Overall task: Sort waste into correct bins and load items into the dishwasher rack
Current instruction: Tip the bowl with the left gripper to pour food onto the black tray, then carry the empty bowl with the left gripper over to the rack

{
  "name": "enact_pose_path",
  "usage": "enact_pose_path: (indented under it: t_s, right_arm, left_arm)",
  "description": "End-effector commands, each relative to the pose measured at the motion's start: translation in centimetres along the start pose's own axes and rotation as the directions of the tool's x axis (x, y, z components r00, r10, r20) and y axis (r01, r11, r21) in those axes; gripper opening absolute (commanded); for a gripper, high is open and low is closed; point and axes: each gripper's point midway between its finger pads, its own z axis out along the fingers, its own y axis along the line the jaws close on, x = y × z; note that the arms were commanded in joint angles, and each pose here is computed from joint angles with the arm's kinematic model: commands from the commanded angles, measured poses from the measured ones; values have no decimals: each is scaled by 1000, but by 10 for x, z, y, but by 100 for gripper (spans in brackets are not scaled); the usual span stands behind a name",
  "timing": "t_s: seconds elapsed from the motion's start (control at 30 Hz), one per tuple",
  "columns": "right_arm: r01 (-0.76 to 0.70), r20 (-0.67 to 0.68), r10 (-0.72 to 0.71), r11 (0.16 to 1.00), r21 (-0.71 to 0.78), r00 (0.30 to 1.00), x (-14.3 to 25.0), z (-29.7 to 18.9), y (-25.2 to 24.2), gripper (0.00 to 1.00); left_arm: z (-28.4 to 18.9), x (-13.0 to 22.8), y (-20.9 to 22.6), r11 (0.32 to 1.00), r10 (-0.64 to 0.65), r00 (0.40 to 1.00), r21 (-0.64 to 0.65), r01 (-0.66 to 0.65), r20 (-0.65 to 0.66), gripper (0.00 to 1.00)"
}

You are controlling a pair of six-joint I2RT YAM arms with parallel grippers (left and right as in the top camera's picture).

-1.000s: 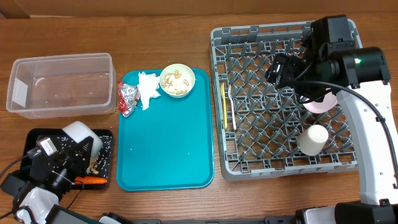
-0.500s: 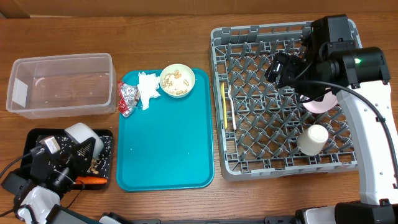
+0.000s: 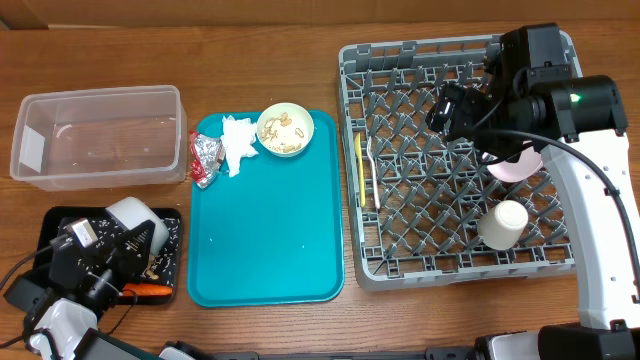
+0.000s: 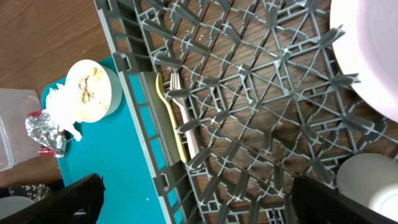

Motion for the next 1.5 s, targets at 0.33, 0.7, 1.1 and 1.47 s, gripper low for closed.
enact_pose_path:
  t_s: [0.33,0.7,1.1,1.47]
  right_arm:
    - [8,21,-7,1000,-22,1000,-2,-8,5,100]
    - [9,26,-9,1000,-23,1000,-3,-8,6,100]
    - [13,51,-11,999,-34,999,-10,-10,9,100]
    - [-251,140,262,964,-89,955,-52,-45,-48,100]
  left_arm:
    - [31,1,-66,989,124,978,106,-106,-170,4]
    - [45,-21,-101,904,251,901,-248,-349,-355,4]
    - [92,54,-161,830,467,701,-5,-557,-539,4]
    - [191,52,-297,891,380,895,352,-287,-233,4]
